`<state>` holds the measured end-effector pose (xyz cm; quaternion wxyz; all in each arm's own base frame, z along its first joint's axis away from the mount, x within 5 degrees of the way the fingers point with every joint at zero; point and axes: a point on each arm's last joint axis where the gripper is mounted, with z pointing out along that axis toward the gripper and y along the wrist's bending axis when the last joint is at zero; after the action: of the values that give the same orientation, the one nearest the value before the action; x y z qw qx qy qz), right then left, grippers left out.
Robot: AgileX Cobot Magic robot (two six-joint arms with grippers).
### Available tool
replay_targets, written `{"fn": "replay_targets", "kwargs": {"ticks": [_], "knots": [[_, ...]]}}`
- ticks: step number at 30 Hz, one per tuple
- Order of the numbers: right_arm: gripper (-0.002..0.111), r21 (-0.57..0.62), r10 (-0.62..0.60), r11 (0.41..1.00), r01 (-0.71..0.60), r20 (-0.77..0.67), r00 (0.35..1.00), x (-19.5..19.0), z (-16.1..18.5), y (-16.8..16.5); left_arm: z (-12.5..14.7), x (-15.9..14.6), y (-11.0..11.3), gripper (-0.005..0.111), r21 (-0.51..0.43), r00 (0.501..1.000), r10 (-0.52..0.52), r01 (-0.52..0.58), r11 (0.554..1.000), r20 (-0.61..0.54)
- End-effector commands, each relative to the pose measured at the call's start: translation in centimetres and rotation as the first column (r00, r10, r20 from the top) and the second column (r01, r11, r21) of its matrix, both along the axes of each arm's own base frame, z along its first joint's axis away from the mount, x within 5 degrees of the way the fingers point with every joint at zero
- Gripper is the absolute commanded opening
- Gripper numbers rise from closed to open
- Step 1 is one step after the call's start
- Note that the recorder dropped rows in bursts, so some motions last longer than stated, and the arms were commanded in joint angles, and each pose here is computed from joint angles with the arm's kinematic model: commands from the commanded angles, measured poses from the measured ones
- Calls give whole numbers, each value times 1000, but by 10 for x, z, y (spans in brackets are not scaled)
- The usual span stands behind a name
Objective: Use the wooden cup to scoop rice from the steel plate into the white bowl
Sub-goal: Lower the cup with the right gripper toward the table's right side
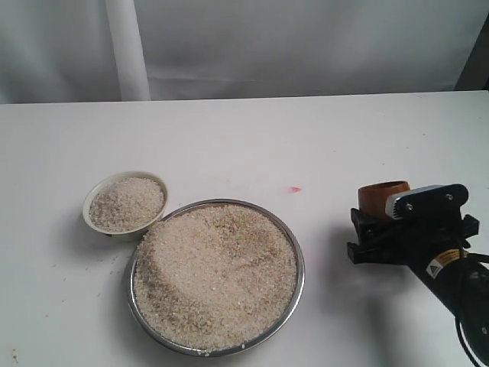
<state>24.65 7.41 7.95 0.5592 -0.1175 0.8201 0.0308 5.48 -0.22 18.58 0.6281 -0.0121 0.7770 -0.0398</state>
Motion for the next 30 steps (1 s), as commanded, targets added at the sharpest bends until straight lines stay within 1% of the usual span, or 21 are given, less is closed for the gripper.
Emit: {"fn": "replay_targets", "kwargs": {"ticks": [1,23,30], "knots": [[0,-12,-1,1000,1,11,1000,1,-4,-1,2,0,0,0,-9,1000,-4,4,1000,11],[0,-22,2,1000,-2,2,1000,0,-6,-1,2,0,0,0,-9,1000,-4,4,1000,11],[0,-29,5,1000,-6,-33,999,-1,-9,-1,2,0,0,0,-9,1000,-4,4,1000,11]]}}
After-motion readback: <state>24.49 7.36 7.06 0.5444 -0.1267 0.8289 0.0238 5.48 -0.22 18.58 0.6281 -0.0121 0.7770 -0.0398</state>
